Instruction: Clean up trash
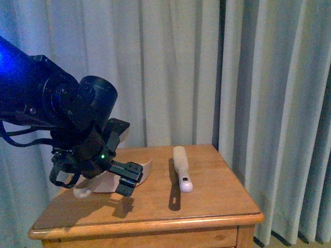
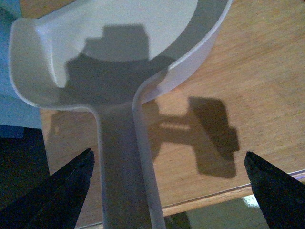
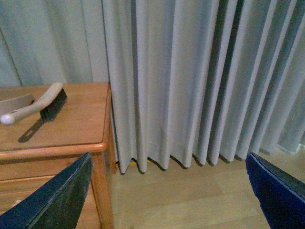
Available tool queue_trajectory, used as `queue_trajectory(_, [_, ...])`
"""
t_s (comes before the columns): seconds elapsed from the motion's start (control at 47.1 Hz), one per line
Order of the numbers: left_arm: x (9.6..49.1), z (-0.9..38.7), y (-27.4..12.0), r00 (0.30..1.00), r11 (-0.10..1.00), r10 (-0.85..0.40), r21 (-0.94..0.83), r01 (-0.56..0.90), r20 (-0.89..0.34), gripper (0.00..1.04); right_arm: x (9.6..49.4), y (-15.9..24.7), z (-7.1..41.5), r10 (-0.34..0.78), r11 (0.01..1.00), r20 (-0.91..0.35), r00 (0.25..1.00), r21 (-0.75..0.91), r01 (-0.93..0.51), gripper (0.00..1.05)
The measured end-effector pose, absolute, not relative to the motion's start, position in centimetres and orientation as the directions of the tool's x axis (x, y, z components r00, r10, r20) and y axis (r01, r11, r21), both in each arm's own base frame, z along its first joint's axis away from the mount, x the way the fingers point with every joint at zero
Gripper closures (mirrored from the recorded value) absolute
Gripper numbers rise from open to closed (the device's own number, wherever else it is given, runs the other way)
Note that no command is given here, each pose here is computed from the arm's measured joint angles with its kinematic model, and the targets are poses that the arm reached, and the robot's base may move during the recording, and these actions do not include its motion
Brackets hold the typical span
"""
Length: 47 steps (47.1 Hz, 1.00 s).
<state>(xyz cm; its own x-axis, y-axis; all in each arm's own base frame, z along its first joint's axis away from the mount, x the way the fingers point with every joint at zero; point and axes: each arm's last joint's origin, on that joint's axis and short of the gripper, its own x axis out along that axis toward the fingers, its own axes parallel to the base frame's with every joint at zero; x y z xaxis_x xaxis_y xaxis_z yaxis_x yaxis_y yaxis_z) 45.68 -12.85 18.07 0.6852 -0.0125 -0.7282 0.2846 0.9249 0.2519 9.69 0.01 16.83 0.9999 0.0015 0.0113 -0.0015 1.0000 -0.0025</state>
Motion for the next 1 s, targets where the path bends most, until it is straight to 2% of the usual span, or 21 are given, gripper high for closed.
queue_trajectory(0.382, [47.1, 18.2, -13.1, 0.698, 0.929, 0.003, 0.261, 0.264, -0.717, 0.08, 9.7, 0.0, 16.8, 0.002, 1.0, 0.011, 1.0, -0.002, -0.001, 0.08])
queue_trajectory(0.998, [47.5, 16.2, -12.0, 0.647, 0.93, 0.069, 0.284, 0.234, -0.76, 0.08, 9.7, 0.0, 16.8, 0.002, 1.0, 0.011, 1.0, -0.002, -0.001, 0.08])
